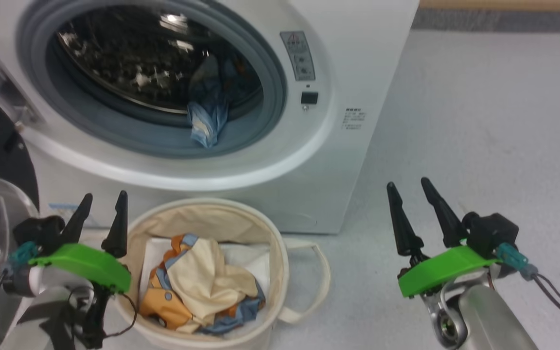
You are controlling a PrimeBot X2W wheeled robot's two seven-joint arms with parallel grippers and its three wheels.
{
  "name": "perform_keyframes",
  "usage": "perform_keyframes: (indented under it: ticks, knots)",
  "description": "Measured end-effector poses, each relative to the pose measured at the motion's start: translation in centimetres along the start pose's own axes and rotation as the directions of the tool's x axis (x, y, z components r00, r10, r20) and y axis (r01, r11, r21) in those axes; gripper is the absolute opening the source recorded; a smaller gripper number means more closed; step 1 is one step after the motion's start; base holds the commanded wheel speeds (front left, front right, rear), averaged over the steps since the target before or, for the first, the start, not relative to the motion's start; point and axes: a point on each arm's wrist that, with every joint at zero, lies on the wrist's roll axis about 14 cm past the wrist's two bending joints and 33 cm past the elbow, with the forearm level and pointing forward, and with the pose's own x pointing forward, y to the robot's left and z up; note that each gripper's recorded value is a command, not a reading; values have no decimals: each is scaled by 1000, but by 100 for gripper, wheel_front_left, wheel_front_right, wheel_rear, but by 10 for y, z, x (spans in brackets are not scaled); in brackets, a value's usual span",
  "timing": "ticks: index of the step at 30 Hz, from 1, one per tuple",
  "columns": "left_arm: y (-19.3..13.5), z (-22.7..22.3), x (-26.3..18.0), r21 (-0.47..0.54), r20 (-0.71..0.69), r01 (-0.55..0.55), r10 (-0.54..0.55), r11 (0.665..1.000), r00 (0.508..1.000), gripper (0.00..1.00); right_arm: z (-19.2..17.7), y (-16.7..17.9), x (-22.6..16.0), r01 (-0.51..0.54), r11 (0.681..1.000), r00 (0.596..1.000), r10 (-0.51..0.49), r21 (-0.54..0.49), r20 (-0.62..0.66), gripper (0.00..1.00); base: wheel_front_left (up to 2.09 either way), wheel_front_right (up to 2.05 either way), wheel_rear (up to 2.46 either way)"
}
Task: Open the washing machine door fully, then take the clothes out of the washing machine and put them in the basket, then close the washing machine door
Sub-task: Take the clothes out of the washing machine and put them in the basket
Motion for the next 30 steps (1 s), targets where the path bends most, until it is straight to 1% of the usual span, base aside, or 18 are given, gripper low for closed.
perform_keyframes:
  ticks: [4, 7, 13, 21, 26, 30]
  knots:
    - [-2, 23, -17, 25, 79, -9, 7, 1000, 997, 100, 7, 3, -9, -4, 1000, 1000, 4, 0, 17, 100, 0, 0, 0]
    - [-1, 21, -32, 60, 83, -21, 16, 998, 996, 100, 12, 4, -14, -3, 1000, 1000, 3, 5, 28, 100, 0, 0, 0]
    - [-2, 14, -51, 84, 77, -27, 21, 996, 997, 100, 13, 5, -22, -4, 1000, 1000, 4, 9, 31, 100, 0, 0, 0]
    - [-5, 28, -62, 97, 111, -30, 19, 995, 994, 100, 18, 3, -24, 3, 1000, 999, -4, 7, 43, 100, 0, 0, 0]
    - [-4, 25, -63, 112, 89, -33, 23, 993, 996, 100, 20, 0, -28, 11, 1000, 999, -12, 6, 48, 100, 0, 0, 0]
    - [-9, 29, -63, 113, 101, -24, 12, 993, 995, 100, 22, -3, -32, 23, 1000, 998, -23, 7, 53, 100, 0, 0, 0]
